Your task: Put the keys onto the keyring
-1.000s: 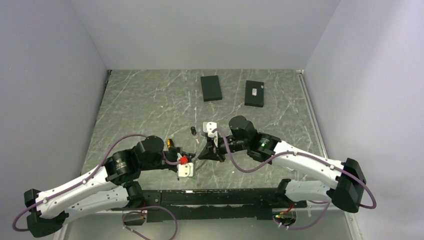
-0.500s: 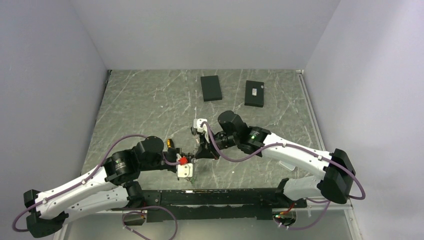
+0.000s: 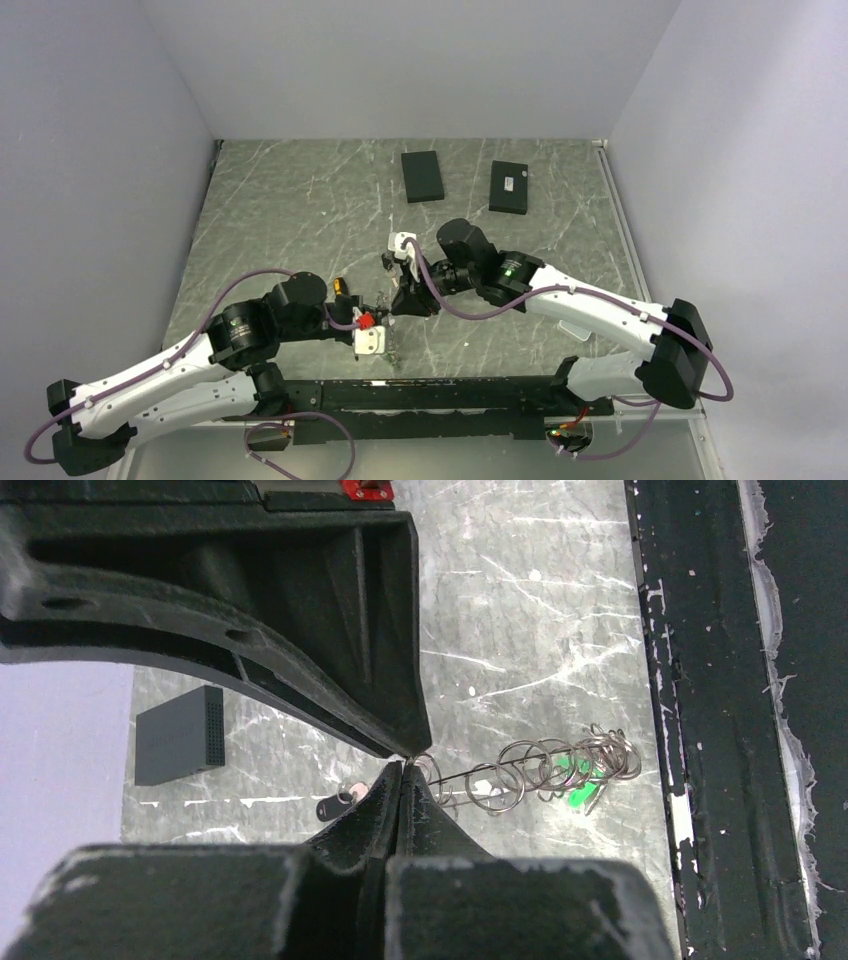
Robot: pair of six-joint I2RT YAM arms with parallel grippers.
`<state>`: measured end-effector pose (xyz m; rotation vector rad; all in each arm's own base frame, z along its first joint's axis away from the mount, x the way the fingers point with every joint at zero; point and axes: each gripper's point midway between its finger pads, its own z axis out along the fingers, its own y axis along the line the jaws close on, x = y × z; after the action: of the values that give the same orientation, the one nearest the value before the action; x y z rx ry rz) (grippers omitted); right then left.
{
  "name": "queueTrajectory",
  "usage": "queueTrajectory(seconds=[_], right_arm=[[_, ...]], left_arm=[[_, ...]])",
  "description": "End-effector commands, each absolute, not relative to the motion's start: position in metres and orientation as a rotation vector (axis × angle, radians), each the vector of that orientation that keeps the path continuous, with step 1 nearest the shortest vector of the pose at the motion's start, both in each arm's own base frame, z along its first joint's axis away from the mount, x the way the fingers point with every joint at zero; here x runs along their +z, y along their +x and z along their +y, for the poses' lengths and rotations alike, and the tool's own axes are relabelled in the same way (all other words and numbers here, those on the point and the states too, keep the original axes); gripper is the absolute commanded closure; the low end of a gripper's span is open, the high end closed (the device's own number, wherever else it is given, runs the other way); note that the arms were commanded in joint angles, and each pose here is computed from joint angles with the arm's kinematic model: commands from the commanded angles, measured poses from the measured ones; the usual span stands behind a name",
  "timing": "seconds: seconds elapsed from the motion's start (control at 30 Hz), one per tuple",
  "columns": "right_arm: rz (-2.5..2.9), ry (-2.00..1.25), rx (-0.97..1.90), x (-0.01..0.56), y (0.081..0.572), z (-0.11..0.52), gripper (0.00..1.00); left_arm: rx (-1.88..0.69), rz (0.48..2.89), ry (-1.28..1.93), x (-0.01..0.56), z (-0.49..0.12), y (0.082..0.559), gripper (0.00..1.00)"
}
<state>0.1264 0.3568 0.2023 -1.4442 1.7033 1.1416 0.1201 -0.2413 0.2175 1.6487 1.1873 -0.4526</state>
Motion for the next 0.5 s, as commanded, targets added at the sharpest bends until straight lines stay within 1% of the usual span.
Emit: queueTrajectory(seconds=[0.0, 0.07, 0.17, 0.37, 0.47], right_arm=[[1.576, -1.366, 1.111, 0.237, 0.135, 0.358, 0.75], [1.578, -1.358, 1.104, 0.235, 0.135, 0.355, 0.67], [1.585, -1.350, 1.100, 0.231, 0.134, 0.352, 0.59], [1.545, -1.316, 1.091, 0.217, 0.132, 0.343, 0.57], [1.408, -1.249, 1.112, 0.213, 0.132, 0.342, 0.55]], left_arm=[[-0.486, 1.114, 1.566, 0.247, -0.248, 0.120, 1.00], [-0.488, 1.113, 1.559, 0.248, -0.248, 0.120, 1.00], [-0.494, 1.120, 1.561, 0.247, -0.250, 0.120, 1.00], [-0.492, 1.125, 1.551, 0.251, -0.252, 0.122, 1.00], [-0.502, 1.106, 1.541, 0.255, -0.253, 0.121, 1.00]])
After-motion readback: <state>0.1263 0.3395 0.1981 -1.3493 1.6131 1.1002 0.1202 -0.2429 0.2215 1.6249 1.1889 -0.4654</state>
